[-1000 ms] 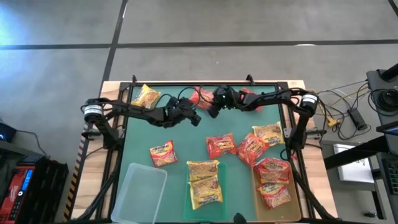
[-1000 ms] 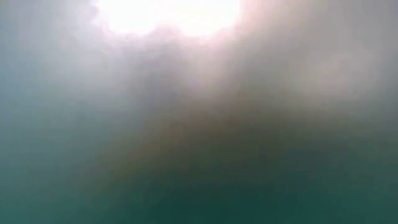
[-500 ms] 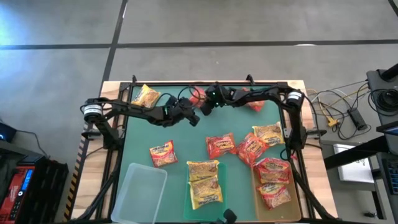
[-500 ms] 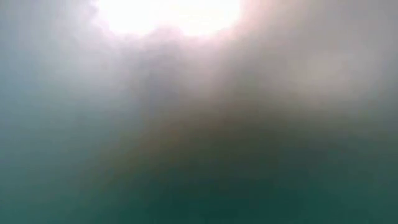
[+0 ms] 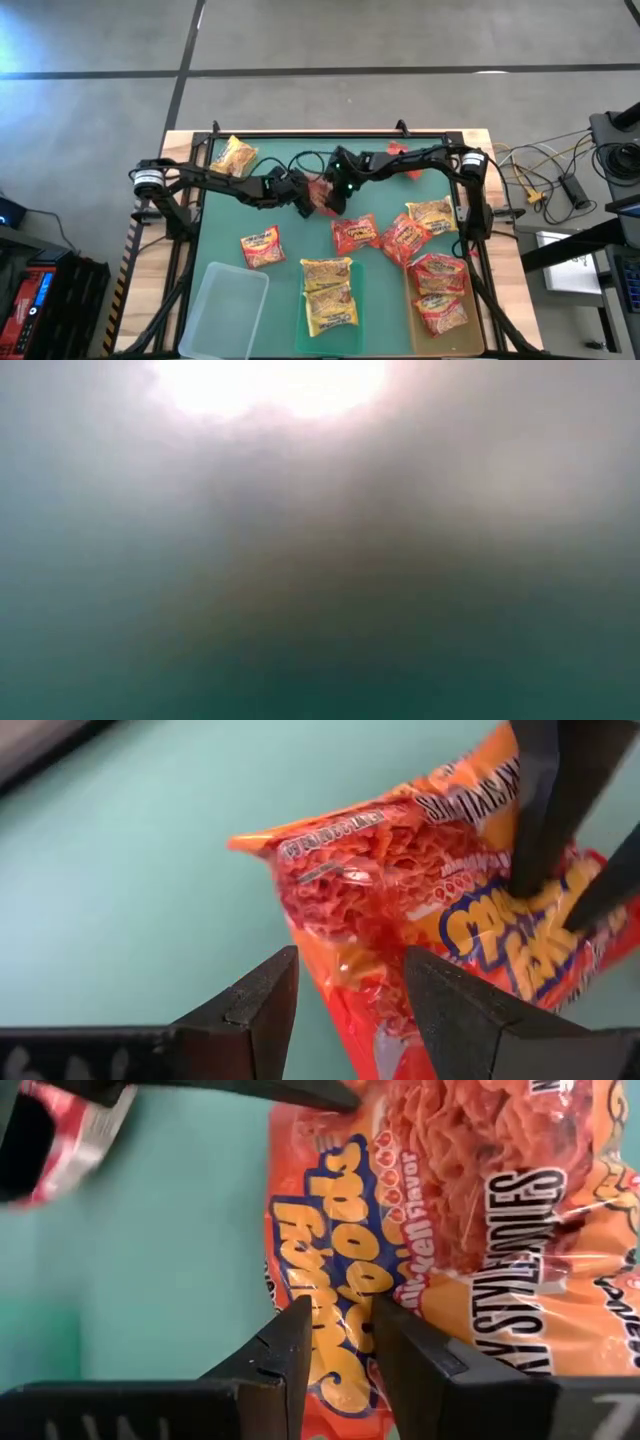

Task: Sort Maruchan noodles
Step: Put the orange noodle pack into the white bin

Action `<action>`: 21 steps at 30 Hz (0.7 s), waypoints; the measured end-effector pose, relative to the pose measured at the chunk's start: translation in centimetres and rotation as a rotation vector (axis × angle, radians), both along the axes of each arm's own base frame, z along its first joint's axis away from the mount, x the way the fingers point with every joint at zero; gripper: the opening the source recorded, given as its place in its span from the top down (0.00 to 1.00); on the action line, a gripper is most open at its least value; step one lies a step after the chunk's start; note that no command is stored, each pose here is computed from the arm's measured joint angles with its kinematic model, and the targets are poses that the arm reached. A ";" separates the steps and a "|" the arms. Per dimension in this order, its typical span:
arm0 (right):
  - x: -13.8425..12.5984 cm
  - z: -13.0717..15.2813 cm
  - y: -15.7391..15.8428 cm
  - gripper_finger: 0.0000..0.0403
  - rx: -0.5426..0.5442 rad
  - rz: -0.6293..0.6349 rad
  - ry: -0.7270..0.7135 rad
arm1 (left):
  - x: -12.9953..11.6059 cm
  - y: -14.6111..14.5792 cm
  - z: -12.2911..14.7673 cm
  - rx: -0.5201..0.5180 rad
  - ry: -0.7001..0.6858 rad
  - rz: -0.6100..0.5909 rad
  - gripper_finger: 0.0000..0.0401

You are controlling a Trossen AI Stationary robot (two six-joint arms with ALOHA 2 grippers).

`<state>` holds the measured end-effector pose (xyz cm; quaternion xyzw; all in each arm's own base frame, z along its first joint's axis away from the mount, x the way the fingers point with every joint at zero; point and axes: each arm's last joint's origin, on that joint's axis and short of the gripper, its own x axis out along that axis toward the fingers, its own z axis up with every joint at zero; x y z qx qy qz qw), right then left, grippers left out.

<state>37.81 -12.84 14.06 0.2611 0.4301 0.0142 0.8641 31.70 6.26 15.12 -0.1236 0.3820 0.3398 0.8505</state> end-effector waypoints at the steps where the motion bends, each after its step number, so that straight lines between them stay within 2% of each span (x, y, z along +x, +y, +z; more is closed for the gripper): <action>1: 0.0 0.1 0.4 0.75 -0.010 0.026 0.005 | 0.0 -0.4 -0.1 -0.018 -0.002 -0.018 0.58; 4: -0.3 0.2 1.1 0.75 -0.045 0.106 0.019 | -0.3 -1.6 -0.4 -0.065 -0.013 -0.061 0.58; 9: -0.6 0.2 1.2 0.75 -0.133 0.174 0.038 | -1.2 -3.4 0.1 -0.097 -0.078 -0.062 0.58; 16: -1.0 1.0 1.0 0.75 -0.220 0.242 0.025 | -3.4 -4.6 -0.5 -0.146 -0.374 -0.035 0.58; 21: -1.9 2.5 1.4 0.75 -0.223 0.253 0.053 | -5.0 -4.5 -1.7 -0.181 -0.544 0.012 0.58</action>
